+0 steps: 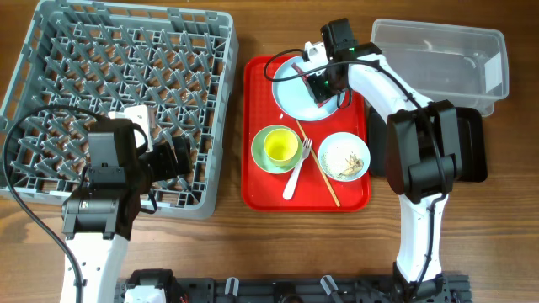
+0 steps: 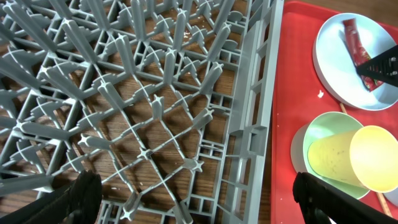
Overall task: Sort waste into correct bins and load items into the dishwasher rack
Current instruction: 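Carry the wrapper to the clear plastic bin and release it, then grasp the blue bowl of rice with the right gripper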
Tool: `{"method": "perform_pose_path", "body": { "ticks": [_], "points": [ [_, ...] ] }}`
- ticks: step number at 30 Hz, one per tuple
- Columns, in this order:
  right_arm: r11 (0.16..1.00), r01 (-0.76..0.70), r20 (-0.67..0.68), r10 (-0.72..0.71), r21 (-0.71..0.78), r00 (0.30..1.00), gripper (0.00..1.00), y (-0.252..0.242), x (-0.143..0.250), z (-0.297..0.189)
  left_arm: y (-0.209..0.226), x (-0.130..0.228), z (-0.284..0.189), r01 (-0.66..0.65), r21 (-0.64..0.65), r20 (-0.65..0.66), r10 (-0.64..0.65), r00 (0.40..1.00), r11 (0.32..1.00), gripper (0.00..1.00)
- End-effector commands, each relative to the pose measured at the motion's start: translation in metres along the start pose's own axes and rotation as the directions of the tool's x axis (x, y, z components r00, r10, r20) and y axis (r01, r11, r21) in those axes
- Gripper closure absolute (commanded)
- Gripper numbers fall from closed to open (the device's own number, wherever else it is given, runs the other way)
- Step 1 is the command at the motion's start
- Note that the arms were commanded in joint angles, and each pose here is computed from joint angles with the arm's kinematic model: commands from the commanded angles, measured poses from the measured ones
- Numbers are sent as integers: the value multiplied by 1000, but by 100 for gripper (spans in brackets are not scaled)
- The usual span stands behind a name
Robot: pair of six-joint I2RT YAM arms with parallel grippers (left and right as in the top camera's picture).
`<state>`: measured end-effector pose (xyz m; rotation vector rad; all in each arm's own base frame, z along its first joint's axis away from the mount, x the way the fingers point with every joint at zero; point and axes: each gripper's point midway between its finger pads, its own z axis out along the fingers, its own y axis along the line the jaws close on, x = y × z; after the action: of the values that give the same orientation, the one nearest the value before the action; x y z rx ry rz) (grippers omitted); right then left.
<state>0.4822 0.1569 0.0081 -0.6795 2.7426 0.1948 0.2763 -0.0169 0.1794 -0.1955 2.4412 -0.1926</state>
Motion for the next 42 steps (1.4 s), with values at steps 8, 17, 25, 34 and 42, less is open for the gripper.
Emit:
{"method": "perform_pose_path", "body": {
  "ticks": [8, 17, 25, 34, 42],
  "points": [
    [987, -157, 71, 154, 26, 985, 96, -2, -18, -54, -3, -7, -5, -10, 19, 19, 9, 1000, 1000, 0],
    [725, -686, 334, 634, 58, 698, 88, -118, -7, -176, -3, -8, -5, -10, 19, 20, 9, 1000, 1000, 0],
    [710, -701, 367, 637, 63, 678, 0, -149, 4, -182, -3, -8, -5, -10, 19, 20, 9, 1000, 1000, 0],
    [817, -575, 246, 568, -52, 785, 0, -68, 47, -267, -3, -8, -5, -10, 19, 20, 9, 1000, 1000, 0],
    [852, -506, -28, 507, -134, 861, 4, 16, 123, -220, -3, -8, -5, -10, 19, 20, 9, 1000, 1000, 0]
  ]
}}
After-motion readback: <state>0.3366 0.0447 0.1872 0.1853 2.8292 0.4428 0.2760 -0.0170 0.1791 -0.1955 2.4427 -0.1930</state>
